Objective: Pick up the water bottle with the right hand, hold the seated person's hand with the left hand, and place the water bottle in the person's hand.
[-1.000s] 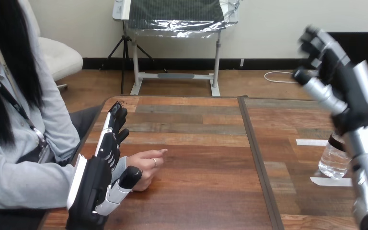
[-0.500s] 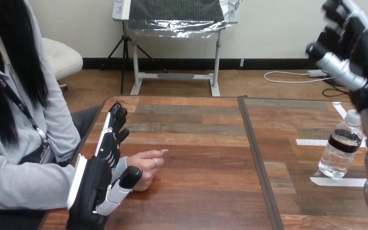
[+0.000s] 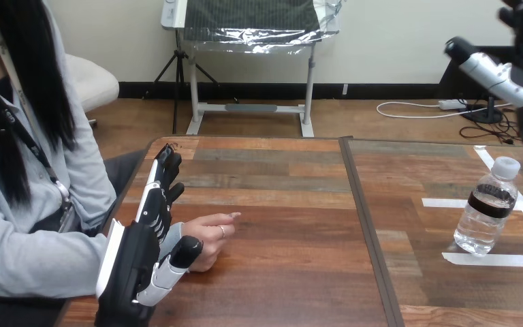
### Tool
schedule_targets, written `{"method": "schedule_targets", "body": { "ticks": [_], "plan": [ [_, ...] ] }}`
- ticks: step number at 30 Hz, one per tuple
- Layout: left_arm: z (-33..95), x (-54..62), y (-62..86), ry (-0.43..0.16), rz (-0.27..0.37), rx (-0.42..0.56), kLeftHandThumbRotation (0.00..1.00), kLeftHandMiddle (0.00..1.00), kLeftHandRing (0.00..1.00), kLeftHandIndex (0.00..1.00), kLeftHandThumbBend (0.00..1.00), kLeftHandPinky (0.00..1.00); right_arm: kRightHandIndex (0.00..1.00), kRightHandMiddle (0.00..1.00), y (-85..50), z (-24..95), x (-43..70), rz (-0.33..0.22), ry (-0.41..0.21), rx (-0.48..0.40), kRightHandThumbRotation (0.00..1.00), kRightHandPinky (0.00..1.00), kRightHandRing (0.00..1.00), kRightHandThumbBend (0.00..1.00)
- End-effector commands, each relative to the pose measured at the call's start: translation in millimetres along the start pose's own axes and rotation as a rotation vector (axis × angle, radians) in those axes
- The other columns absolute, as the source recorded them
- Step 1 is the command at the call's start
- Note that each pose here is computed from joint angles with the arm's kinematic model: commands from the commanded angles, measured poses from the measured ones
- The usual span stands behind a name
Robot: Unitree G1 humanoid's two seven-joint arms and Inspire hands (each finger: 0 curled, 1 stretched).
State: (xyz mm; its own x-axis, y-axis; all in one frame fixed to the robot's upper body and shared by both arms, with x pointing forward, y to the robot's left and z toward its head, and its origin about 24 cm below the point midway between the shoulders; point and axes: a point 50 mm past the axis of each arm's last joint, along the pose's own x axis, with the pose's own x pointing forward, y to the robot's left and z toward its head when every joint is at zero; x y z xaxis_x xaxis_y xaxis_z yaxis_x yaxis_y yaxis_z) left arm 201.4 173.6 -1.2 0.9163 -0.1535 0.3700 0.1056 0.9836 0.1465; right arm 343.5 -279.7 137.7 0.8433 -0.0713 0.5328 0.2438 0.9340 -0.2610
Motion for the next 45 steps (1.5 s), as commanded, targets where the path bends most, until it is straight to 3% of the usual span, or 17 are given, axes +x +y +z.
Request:
{"method": "schedule_targets", "body": {
  "ticks": [1, 17, 25, 32, 45],
  "plan": [
    [7.9, 18.9, -0.4, -0.080, -0.008, 0.007, 0.86, 1.00, 0.99, 1.00, 1.00, 0.94, 0.92, 0.88, -13.3, 23.3, 26.3, -0.061, -0.082, -0.030, 0.49, 0.91, 0.93, 1.00],
    [8.5, 17.0, -0.1, -0.079, -0.001, -0.002, 0.85, 1.00, 0.99, 1.00, 1.00, 0.95, 0.91, 0.86, -24.2, 7.7, 22.5, -0.122, 0.064, -0.145, 0.50, 0.90, 0.90, 1.00],
    [8.8, 15.9, 0.1, -0.081, -0.002, -0.007, 0.85, 1.00, 0.99, 1.00, 1.00, 0.95, 0.91, 0.86, -27.5, -2.1, 16.6, -0.135, 0.135, -0.205, 0.50, 0.81, 0.89, 1.00],
    [9.4, 15.2, 0.6, -0.084, -0.002, -0.001, 0.85, 1.00, 0.99, 1.00, 1.00, 0.95, 0.91, 0.86, -29.6, -12.1, 11.0, -0.130, 0.215, -0.274, 0.51, 0.76, 0.89, 1.00],
    [10.0, 14.4, 0.9, -0.088, 0.004, -0.002, 0.84, 1.00, 0.99, 1.00, 1.00, 0.95, 0.91, 0.85, -29.8, -27.5, -1.0, -0.099, 0.325, -0.346, 0.43, 0.73, 0.86, 1.00]
  ]
}}
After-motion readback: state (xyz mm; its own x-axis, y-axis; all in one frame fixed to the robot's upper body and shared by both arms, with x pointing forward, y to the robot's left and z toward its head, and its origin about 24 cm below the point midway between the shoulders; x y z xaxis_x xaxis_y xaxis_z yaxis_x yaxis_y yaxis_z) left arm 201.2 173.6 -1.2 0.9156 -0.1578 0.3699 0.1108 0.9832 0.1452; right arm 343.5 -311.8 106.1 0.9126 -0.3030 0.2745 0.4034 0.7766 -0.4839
